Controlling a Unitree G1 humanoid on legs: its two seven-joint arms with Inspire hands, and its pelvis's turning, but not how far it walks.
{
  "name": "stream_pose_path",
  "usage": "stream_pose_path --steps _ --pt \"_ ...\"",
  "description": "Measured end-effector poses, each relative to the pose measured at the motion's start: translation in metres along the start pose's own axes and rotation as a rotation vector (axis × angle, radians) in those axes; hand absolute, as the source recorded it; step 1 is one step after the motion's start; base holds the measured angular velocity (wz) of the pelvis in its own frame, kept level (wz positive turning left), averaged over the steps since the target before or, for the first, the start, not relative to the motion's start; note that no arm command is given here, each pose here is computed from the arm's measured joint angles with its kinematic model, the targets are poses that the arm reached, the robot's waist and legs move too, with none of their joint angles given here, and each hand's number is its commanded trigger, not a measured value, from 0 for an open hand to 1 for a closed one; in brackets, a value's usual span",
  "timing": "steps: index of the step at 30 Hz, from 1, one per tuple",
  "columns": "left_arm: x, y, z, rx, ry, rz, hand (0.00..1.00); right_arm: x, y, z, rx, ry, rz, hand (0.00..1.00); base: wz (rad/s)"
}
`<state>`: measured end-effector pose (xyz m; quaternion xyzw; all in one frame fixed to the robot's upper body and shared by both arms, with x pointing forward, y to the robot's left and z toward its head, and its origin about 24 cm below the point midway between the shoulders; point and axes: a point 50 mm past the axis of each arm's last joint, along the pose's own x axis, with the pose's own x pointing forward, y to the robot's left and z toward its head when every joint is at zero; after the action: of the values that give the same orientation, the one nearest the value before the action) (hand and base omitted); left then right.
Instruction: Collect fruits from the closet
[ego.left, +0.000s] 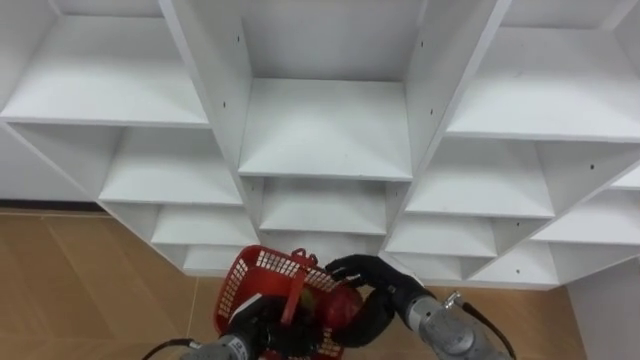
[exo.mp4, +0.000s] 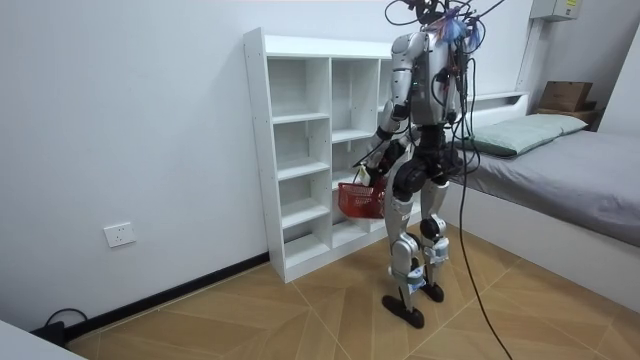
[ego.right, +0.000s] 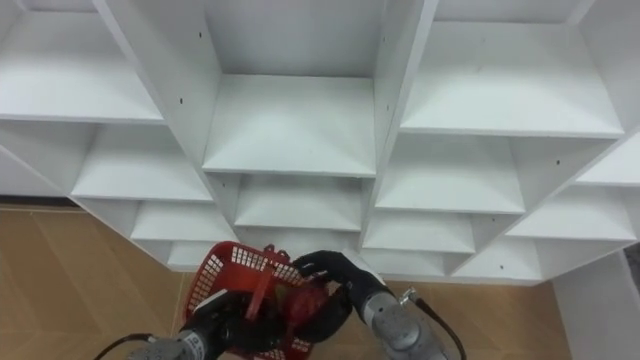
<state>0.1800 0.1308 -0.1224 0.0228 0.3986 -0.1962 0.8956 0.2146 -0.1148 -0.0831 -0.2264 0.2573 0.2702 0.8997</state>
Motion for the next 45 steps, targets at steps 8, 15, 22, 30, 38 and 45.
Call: stream_pose_path --steps 8,15,22,30,38,45 --pt "-0.001 0.000 0.000 0.025 0.008 -0.024 1.00 -0.001 0.002 -0.006 0.009 0.019 0.007 0.00 0.00" --pt "-0.001 0.000 0.000 0.019 0.007 -0.028 1.00 -0.003 0.005 -0.016 0.021 0.064 0.015 0.00 0.00" --pt "-0.002 -0.002 0.000 0.021 0.003 -0.035 1.00 -0.007 0.006 -0.023 0.026 0.083 0.025 0.00 0.00" --pt "-0.006 0.004 -0.005 0.031 0.010 -0.017 1.00 -0.019 0.012 -0.037 0.067 0.107 -0.004 0.00 0.01" --pt "-0.019 0.018 -0.030 -0.042 0.057 0.096 1.00 -0.036 0.011 -0.062 0.191 0.167 -0.106 0.00 -0.01" --pt "-0.033 0.030 -0.061 -0.016 0.165 0.209 1.00 -0.055 0.016 -0.098 0.283 0.302 -0.172 0.00 -0.03"
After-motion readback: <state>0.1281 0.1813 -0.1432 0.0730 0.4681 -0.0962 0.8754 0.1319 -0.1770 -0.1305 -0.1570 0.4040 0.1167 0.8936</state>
